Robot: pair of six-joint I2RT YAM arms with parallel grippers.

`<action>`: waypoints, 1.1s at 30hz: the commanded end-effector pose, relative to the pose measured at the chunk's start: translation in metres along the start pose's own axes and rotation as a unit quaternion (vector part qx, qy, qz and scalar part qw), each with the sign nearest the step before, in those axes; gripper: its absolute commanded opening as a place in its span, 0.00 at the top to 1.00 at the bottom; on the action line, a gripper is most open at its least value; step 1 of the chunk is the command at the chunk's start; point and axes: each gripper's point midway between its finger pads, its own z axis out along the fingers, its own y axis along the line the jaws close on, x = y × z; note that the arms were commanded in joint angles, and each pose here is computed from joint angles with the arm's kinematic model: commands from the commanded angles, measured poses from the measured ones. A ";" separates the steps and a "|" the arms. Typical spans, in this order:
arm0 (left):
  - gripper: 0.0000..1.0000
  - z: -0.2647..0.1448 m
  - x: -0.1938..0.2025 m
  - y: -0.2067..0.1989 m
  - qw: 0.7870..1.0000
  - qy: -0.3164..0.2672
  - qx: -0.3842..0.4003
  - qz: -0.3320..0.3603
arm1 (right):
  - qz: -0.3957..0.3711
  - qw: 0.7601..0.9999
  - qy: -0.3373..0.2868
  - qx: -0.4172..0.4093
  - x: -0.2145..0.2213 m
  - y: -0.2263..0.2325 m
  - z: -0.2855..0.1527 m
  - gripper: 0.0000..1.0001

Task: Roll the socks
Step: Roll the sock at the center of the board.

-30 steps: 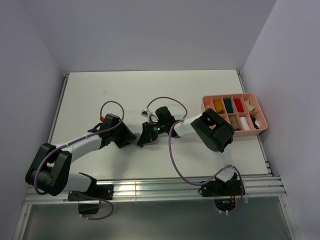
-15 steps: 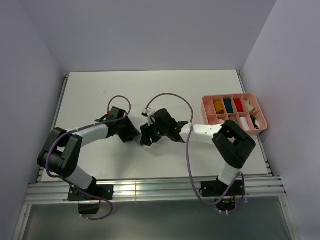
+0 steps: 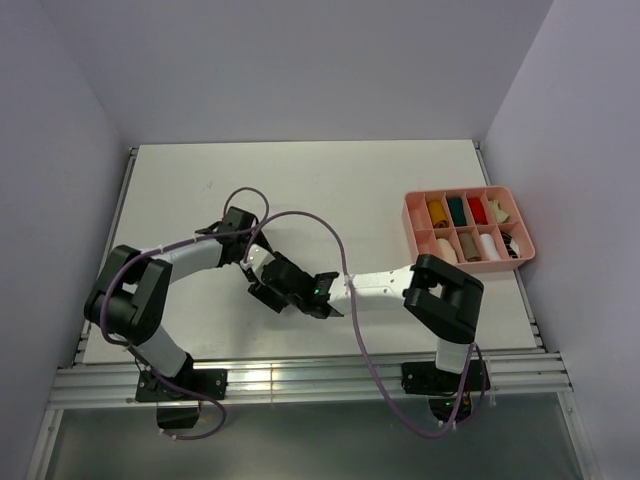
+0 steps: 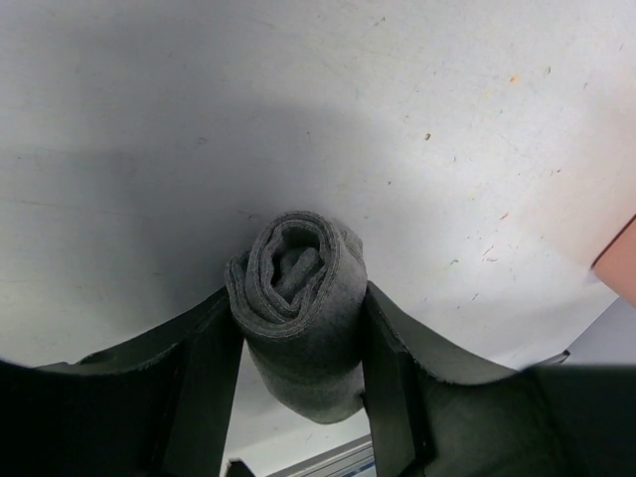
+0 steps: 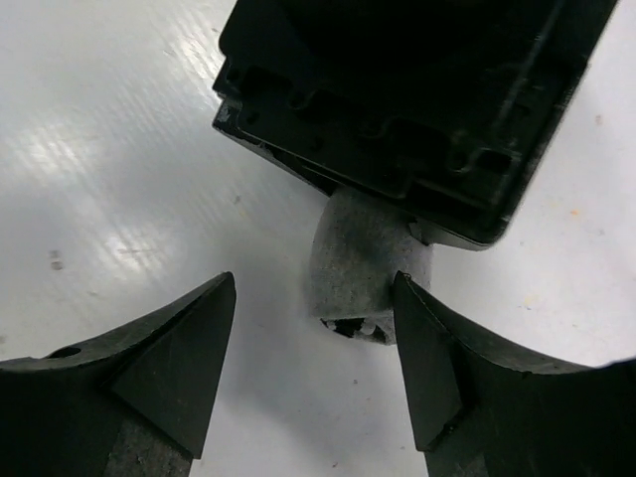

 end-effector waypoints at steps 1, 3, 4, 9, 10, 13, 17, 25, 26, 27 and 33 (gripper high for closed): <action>0.47 0.011 0.031 0.064 0.991 0.055 -0.119 0.018 | -0.050 0.995 -0.018 0.084 -0.018 -0.019 0.005 0.28; 0.47 0.011 0.032 0.065 0.990 0.062 -0.124 0.023 | -0.078 0.992 -0.013 0.100 -0.016 -0.015 0.010 0.28; 0.47 0.012 0.032 0.066 0.990 0.065 -0.125 0.023 | -0.089 0.989 -0.009 0.119 -0.017 -0.020 0.010 0.28; 0.48 0.013 0.034 0.067 0.988 0.077 -0.131 0.031 | -0.135 0.976 0.012 0.170 0.000 -0.023 0.021 0.28; 0.48 0.013 0.034 0.066 0.988 0.078 -0.131 0.031 | -0.141 0.975 0.016 0.173 0.003 -0.022 0.023 0.28; 0.48 0.014 0.034 0.067 0.986 0.084 -0.136 0.036 | -0.165 0.967 0.038 0.188 0.018 -0.026 0.031 0.28; 0.48 0.015 0.035 0.069 0.985 0.092 -0.141 0.046 | -0.185 0.958 0.073 0.209 0.044 -0.031 0.038 0.31; 0.48 0.016 0.036 0.068 0.982 0.108 -0.141 0.060 | -0.185 0.953 0.130 0.202 0.088 -0.034 0.043 0.80; 0.48 0.015 0.035 0.066 0.982 0.107 -0.140 0.062 | -0.174 0.956 0.130 0.198 0.088 -0.037 0.041 0.97; 0.47 0.015 0.034 0.064 0.983 0.105 -0.136 0.063 | -0.163 0.958 0.132 0.193 0.090 -0.039 0.040 1.00; 0.38 0.008 0.016 0.035 0.991 0.071 -0.094 0.056 | -0.041 0.990 0.125 0.060 0.097 -0.021 0.025 1.00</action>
